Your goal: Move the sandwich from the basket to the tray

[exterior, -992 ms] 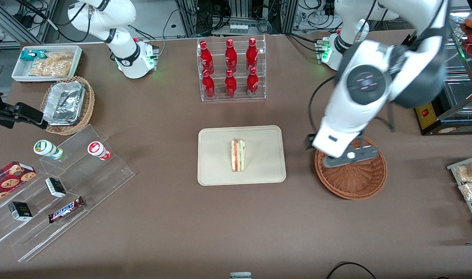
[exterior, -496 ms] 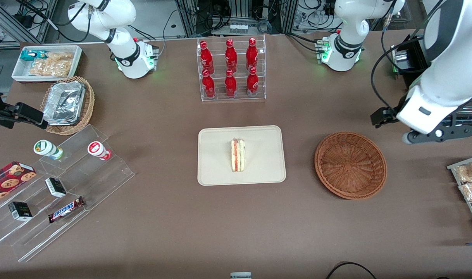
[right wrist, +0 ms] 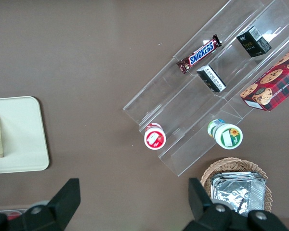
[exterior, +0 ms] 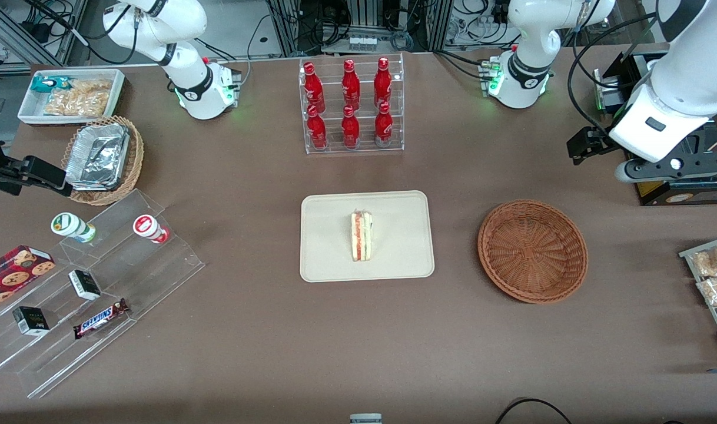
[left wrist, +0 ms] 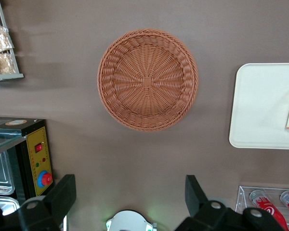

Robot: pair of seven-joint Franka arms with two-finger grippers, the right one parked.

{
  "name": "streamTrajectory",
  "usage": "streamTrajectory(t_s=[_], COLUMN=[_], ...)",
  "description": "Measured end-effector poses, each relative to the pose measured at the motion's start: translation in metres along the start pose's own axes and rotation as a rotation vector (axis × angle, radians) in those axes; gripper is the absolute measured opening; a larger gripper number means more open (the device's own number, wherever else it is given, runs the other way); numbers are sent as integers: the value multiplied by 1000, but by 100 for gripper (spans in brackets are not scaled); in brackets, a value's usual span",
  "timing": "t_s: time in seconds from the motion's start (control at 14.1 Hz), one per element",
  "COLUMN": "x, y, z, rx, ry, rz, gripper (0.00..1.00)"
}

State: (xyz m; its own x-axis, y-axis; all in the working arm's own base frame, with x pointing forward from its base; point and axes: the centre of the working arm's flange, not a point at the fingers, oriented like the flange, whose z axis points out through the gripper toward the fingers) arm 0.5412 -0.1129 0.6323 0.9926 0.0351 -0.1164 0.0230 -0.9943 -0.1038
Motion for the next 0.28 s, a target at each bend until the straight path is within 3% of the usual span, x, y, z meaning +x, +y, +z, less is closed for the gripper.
streamTrajectory(t_s=[0.14,0.28], x=[1,2], y=[-3,-7], z=[3,5], rx=[-38,-44], ry=[-17,-21], rz=[-5,-11], gripper=[100,100])
